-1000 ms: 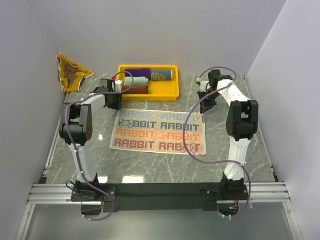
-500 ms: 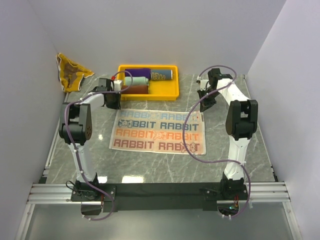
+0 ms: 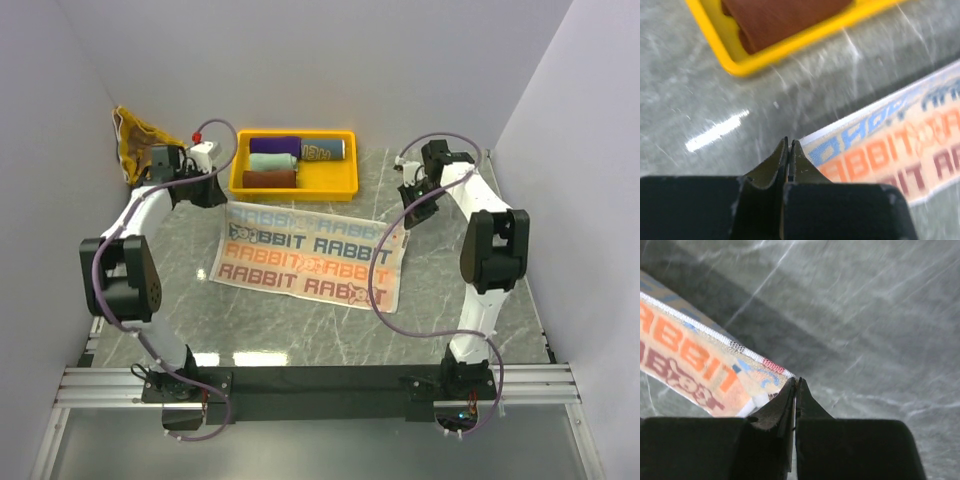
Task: Roll the towels
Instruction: Fold the towel
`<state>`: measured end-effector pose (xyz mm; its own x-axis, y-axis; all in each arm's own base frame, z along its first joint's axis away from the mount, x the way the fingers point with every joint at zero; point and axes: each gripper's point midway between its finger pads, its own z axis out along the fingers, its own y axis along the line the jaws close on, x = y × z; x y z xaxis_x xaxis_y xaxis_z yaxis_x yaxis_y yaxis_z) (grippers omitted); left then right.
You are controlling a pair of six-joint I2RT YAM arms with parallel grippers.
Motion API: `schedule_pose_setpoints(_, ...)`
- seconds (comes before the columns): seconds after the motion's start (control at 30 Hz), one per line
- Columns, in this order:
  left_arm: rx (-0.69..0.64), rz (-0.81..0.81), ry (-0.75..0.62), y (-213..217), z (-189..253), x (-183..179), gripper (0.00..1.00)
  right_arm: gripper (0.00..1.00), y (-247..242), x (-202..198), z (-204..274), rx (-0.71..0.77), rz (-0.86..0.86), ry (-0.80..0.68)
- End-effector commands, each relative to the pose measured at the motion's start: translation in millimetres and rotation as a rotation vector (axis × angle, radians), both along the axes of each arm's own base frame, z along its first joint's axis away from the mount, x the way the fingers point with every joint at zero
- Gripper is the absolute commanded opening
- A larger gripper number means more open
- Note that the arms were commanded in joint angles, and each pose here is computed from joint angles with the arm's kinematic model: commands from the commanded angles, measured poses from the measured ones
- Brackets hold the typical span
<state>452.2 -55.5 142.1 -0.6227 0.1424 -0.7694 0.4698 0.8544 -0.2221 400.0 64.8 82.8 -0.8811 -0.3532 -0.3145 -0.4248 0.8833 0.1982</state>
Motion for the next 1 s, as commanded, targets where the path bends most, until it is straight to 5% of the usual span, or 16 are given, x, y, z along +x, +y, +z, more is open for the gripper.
schedule_pose_setpoints(0.0,-0.006,-0.105,0.016,4,-3,-40,0.00,0.00,-8,-19,26,-0.019,0.067,-0.069)
schedule_pose_setpoints(0.23,0.065,-0.169,0.001,15,-23,-91,0.00,0.00,3,-66,25,0.050,0.131,-0.015)
schedule_pose_setpoints(0.5,0.104,-0.162,0.045,27,-44,-104,0.00,0.00,30,-114,6,0.128,0.193,0.082)
schedule_pose_setpoints(0.97,0.012,-0.073,0.026,25,-20,-79,0.00,0.00,-4,25,25,-0.076,0.050,-0.131)
